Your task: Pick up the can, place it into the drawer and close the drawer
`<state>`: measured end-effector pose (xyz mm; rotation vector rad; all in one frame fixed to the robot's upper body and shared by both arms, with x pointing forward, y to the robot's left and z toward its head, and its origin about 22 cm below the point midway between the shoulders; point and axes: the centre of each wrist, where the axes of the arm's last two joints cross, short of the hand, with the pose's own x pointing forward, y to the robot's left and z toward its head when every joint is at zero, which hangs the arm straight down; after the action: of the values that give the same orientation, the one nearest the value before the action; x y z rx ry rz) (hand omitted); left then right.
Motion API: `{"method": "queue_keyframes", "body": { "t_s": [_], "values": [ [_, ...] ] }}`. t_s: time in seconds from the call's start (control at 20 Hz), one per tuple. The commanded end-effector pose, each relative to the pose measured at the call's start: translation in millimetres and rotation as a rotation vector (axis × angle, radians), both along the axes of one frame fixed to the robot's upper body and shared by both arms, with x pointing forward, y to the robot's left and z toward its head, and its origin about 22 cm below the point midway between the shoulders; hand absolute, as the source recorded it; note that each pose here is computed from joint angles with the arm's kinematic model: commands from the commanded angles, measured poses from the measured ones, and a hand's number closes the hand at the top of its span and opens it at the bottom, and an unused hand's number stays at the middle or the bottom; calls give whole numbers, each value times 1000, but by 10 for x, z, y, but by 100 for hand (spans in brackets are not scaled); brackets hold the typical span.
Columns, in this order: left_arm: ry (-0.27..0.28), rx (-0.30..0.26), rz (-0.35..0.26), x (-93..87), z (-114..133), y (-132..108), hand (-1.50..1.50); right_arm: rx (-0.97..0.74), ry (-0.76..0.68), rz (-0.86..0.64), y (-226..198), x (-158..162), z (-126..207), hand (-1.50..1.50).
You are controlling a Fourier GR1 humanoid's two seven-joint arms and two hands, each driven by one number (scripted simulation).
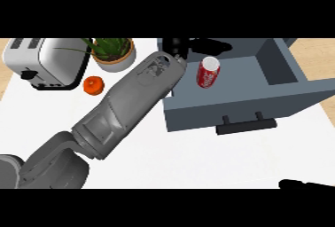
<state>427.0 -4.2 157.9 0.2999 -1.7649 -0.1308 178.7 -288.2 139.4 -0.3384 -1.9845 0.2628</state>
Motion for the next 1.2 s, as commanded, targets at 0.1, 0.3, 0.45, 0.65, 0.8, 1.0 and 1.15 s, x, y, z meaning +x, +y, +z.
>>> {"method": "queue_keyframes", "body": {
  "t_s": [0.1,0.3,0.45,0.65,0.8,1.0,1.15],
  "values": [
    [-4,-72,-17,-15,-37,17,-150,-176,-74,0,131,79,110,-150],
    [-46,-110,-15,-47,219,-119,-150,-301,-83,-16,105,82,126,-150],
    [-62,-97,-18,-85,391,-226,-150,-416,-73,-62,189,225,147,-150],
    [-43,-102,-15,-100,398,-243,-150,-590,-44,-94,214,376,-25,-150],
    [-35,-99,-7,-29,262,-124,-150,-673,-50,-113,412,410,-4,-150],
    [-25,-114,-8,-59,344,-177,-150,-794,-9,-106,498,637,-285,-150],
    [-24,-116,-21,-85,473,-148,-150,-875,51,-158,431,736,-519,-150]
  ]
}}
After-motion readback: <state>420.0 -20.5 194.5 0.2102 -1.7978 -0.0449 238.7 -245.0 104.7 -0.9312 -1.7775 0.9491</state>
